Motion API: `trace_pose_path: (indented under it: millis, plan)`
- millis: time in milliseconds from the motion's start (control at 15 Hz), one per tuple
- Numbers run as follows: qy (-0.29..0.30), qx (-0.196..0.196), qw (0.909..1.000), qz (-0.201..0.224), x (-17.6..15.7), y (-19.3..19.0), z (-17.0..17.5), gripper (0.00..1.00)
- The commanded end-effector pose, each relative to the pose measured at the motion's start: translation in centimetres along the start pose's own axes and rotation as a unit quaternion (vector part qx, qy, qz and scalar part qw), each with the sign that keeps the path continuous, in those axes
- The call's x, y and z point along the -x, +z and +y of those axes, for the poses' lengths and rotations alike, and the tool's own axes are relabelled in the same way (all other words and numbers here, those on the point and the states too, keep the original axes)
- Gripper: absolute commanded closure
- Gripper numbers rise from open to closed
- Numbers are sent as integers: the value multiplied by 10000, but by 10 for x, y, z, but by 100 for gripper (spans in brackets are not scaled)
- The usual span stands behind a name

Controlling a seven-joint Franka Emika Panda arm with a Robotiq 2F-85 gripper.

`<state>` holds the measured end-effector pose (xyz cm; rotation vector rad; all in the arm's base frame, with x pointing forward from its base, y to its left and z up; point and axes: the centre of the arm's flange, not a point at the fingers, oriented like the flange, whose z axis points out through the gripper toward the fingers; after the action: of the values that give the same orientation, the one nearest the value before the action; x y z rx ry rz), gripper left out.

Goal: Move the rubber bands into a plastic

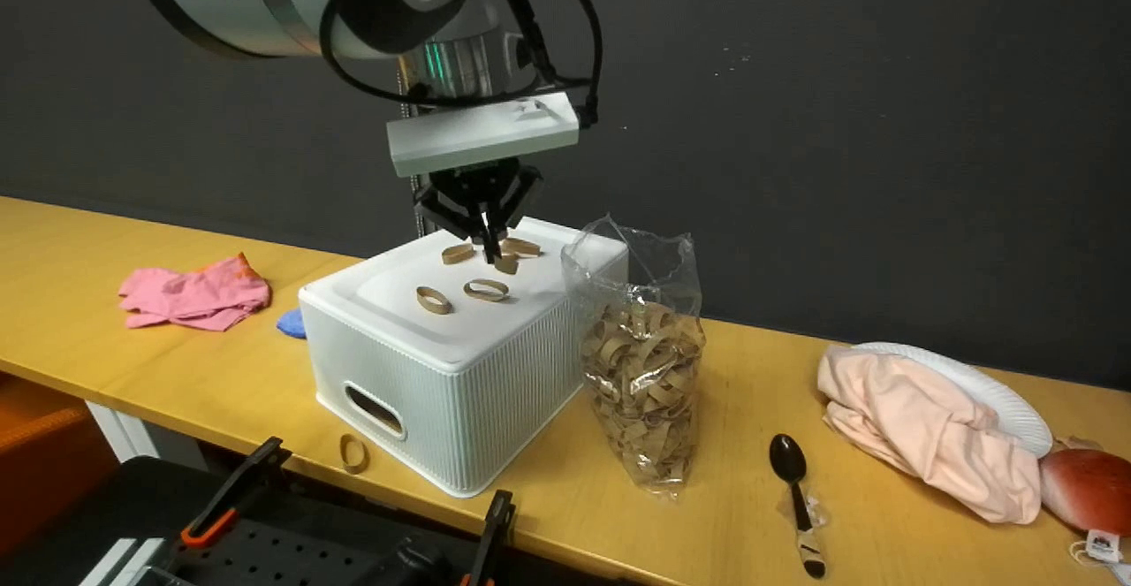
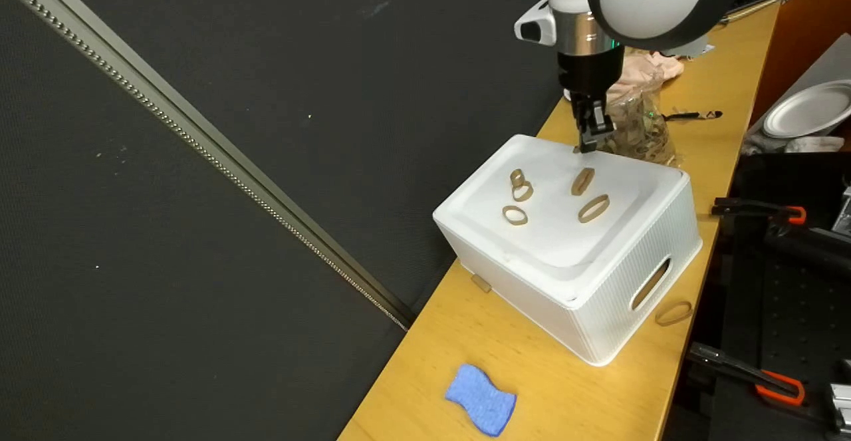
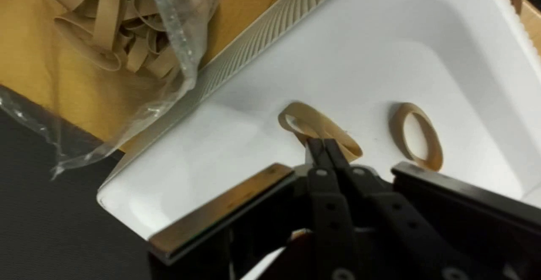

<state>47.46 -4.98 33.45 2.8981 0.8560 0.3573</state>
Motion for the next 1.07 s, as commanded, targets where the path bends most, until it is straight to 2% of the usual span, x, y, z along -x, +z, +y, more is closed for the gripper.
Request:
trace_pose_path:
  millis: [0, 467, 1000]
  plan:
    - [159, 282, 9994, 117, 5, -23, 24, 100]
    - [669, 713, 9950, 215, 37, -61, 76, 100]
    - [1046, 836, 9910, 51, 64, -53, 94, 100]
